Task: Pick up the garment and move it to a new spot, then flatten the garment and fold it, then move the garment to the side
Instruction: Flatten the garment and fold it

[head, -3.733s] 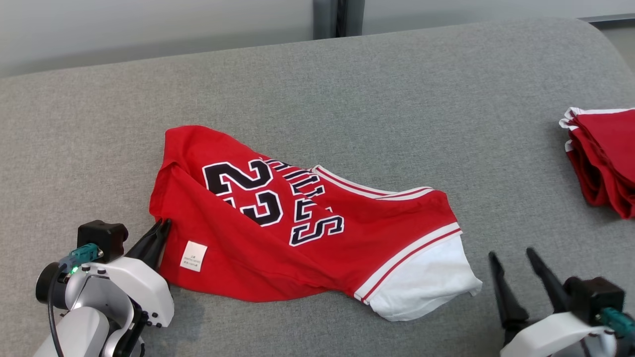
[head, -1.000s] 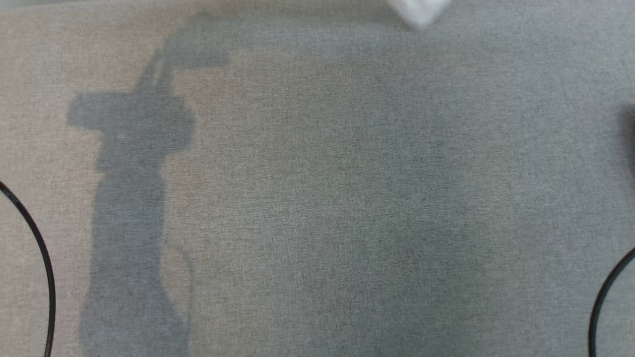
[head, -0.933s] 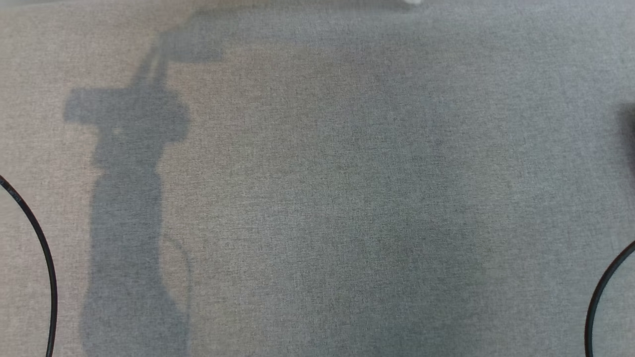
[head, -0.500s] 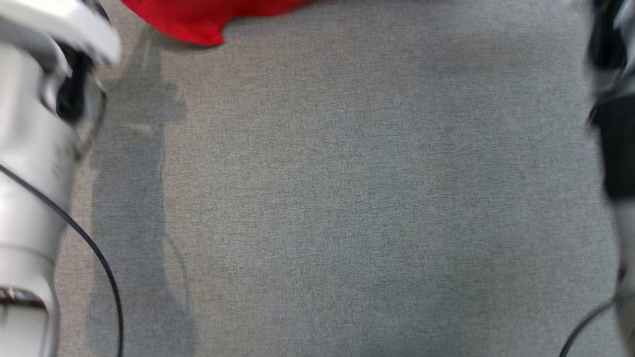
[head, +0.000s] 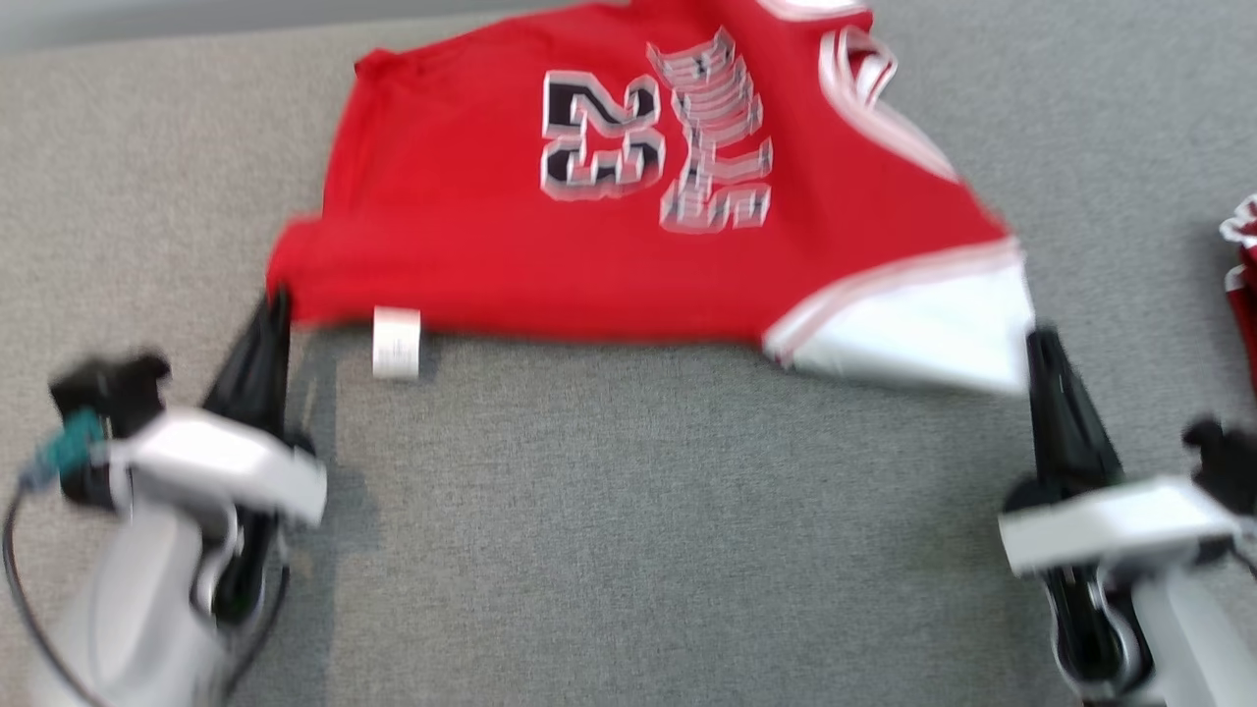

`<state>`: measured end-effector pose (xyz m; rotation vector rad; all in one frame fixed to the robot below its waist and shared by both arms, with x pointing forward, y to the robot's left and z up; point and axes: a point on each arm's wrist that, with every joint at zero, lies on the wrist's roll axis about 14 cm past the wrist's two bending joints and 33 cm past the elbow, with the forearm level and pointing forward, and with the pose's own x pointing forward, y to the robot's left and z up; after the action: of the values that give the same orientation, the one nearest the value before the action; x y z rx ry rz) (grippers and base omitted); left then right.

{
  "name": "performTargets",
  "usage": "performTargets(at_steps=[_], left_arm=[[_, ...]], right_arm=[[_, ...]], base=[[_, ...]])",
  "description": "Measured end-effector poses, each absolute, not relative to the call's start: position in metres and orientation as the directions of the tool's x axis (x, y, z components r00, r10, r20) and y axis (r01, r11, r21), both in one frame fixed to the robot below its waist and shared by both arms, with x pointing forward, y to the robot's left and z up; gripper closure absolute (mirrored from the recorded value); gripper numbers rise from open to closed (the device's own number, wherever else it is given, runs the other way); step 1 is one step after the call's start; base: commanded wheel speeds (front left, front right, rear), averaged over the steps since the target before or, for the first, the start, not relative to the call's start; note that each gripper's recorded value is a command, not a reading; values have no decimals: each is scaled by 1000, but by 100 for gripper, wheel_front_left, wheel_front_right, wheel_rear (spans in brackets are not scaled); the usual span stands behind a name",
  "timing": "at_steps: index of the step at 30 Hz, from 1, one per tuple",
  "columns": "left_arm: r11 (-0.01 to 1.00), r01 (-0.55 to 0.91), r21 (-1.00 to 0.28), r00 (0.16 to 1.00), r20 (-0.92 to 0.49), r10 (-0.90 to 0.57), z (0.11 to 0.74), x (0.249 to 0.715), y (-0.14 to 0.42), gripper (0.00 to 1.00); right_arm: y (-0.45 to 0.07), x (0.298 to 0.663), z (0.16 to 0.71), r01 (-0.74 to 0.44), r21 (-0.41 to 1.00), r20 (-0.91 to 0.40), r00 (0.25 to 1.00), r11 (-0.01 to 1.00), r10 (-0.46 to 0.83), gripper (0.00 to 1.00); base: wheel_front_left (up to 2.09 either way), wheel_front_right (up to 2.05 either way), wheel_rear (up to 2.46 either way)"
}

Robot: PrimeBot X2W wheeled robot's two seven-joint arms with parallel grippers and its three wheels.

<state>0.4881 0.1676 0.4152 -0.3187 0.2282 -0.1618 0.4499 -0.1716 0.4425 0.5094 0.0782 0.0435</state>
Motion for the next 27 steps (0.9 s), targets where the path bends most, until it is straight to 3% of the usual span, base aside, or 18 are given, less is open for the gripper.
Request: performTargets(at_steps=[18,27], left_arm=[[966,-20,-258,946,-318,-65,459,343,185,100],[962,-52,-268,938,-344,-45,480,315,183,100]], right_arm=[[-192,315,455,76,437,-267,963,896,48,100],[-196,295,463,78,403,-331,941,912,66,100]], base=[[0,0,0],[0,0,0]])
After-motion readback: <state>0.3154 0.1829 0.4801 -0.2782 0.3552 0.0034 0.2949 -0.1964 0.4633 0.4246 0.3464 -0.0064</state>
